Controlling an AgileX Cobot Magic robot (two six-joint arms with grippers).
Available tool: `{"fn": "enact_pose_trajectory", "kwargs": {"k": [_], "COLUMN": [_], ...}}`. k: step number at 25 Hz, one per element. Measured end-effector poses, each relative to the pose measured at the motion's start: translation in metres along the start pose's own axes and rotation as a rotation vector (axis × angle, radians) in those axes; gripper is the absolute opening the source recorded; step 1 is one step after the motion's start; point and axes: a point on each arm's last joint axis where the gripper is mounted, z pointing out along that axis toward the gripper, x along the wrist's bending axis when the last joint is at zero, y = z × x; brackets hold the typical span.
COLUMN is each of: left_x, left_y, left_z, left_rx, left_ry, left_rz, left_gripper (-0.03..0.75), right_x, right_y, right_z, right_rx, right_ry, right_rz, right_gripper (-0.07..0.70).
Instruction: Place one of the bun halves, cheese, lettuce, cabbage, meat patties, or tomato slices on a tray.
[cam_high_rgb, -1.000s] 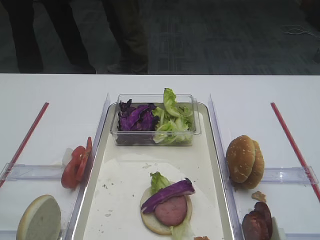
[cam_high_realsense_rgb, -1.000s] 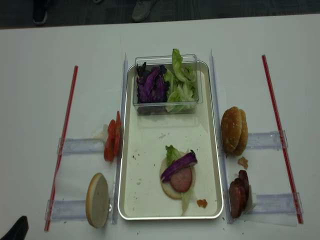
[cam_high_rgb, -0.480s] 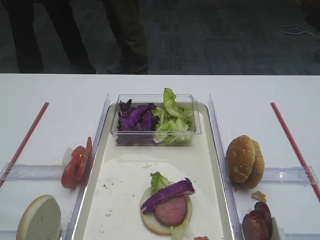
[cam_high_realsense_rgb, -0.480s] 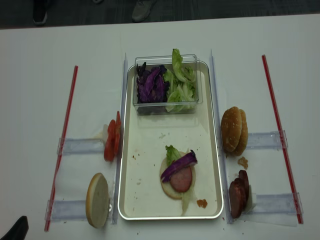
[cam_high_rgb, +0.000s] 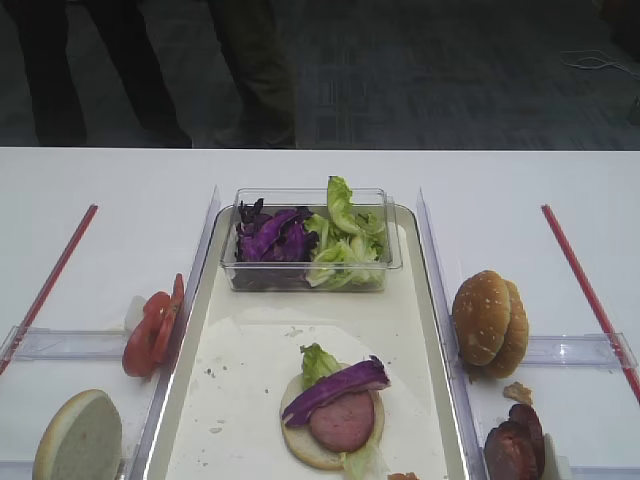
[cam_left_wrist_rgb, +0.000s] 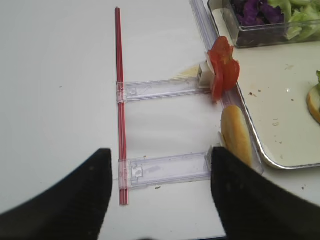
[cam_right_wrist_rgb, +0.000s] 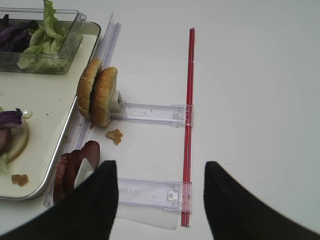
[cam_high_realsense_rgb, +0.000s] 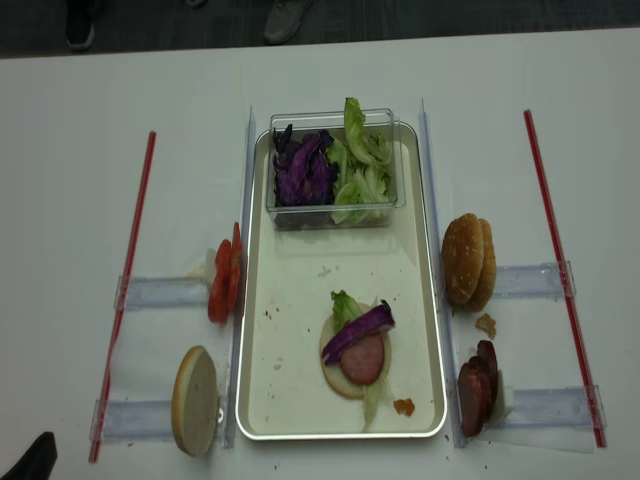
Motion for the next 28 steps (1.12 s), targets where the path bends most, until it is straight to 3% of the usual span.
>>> {"fn": "enact_pose_trajectory", "kwargs": {"k": [28], "left_x": [0.0], "left_y": [0.0], "left_z": [0.0], "left_rx": [0.0], "left_ry": [0.0], "left_rz": [0.0], "left_gripper": [0.41], "right_x": [0.0], "right_y": [0.0], "right_z": [0.0], "right_rx": [0.0], "right_ry": [0.0], "right_rz": [0.0], "right_gripper": [0.434]}}
